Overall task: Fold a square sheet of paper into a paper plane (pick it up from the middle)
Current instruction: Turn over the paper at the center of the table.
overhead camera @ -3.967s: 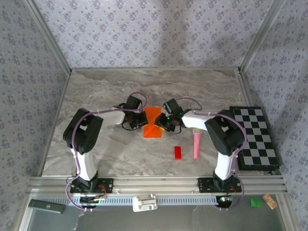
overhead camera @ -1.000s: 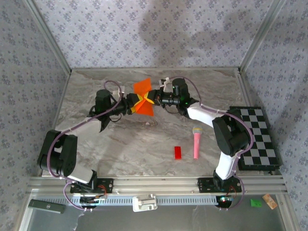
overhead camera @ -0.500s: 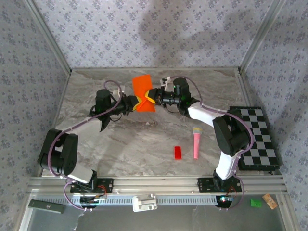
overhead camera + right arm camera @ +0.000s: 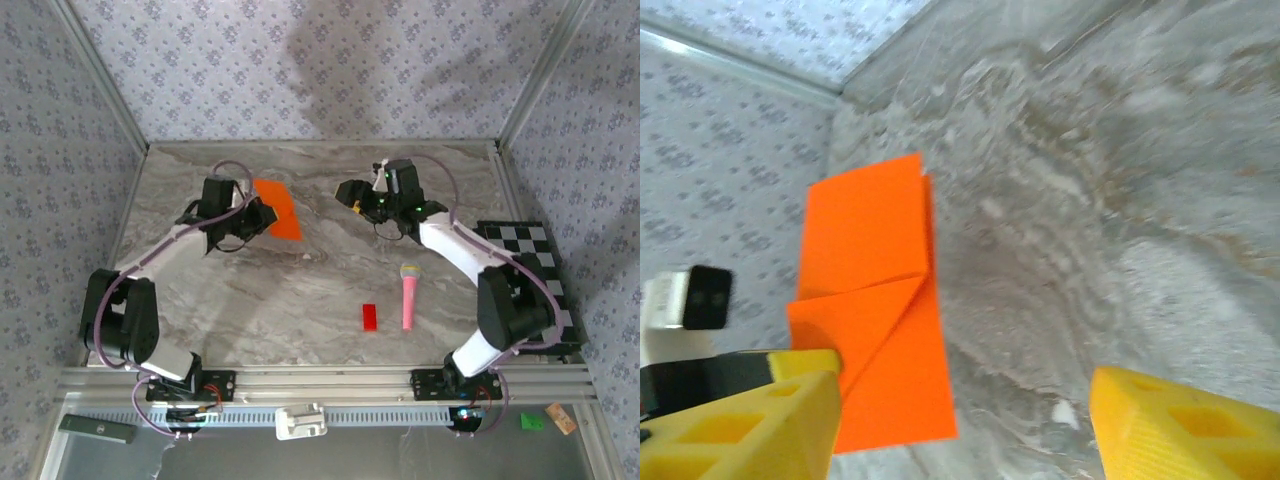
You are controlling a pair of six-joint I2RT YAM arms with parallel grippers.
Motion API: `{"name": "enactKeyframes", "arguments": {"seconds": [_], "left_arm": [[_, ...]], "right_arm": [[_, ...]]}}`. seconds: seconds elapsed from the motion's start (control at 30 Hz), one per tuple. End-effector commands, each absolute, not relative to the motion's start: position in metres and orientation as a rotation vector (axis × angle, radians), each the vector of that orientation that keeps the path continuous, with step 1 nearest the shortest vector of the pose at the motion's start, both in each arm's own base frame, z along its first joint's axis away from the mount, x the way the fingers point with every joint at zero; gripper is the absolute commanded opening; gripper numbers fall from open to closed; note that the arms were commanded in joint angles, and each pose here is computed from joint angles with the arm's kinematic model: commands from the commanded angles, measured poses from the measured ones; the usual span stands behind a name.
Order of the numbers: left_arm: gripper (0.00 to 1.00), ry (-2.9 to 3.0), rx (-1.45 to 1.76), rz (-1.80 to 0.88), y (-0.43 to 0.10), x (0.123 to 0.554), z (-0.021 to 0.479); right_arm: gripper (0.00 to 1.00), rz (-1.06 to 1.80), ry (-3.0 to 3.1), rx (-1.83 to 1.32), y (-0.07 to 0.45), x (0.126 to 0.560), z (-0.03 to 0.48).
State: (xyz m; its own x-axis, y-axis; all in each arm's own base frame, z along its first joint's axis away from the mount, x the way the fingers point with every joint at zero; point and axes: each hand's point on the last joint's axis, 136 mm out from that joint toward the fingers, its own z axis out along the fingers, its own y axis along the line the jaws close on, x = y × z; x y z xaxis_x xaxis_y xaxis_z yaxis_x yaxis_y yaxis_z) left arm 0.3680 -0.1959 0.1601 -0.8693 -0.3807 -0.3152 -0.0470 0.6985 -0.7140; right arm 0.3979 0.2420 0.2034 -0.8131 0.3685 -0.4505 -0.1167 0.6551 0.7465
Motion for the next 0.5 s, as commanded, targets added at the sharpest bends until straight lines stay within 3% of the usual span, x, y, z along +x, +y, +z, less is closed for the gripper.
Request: {"name": "enactKeyframes", "arguments": {"seconds": [0.0,0.2,0.47], "left_arm": [[0.04,2.638,-0.146,-0.391,-0.144,0.346,0.143],[0.02,2.649,0.006,0.307,-0.111,0.353,0.141],[0.01,2.566,0.143,0.725,-0.137,0.368,0.125]], "right_arm": [[0.74,0.771,2.333,0.184,0.204,0.391,0.19],[0.79,0.638,2.31,0.236,0.18,0.386,0.191],[0.8,0.592,2.288,0.313,0.16,0.379,0.185]]}}
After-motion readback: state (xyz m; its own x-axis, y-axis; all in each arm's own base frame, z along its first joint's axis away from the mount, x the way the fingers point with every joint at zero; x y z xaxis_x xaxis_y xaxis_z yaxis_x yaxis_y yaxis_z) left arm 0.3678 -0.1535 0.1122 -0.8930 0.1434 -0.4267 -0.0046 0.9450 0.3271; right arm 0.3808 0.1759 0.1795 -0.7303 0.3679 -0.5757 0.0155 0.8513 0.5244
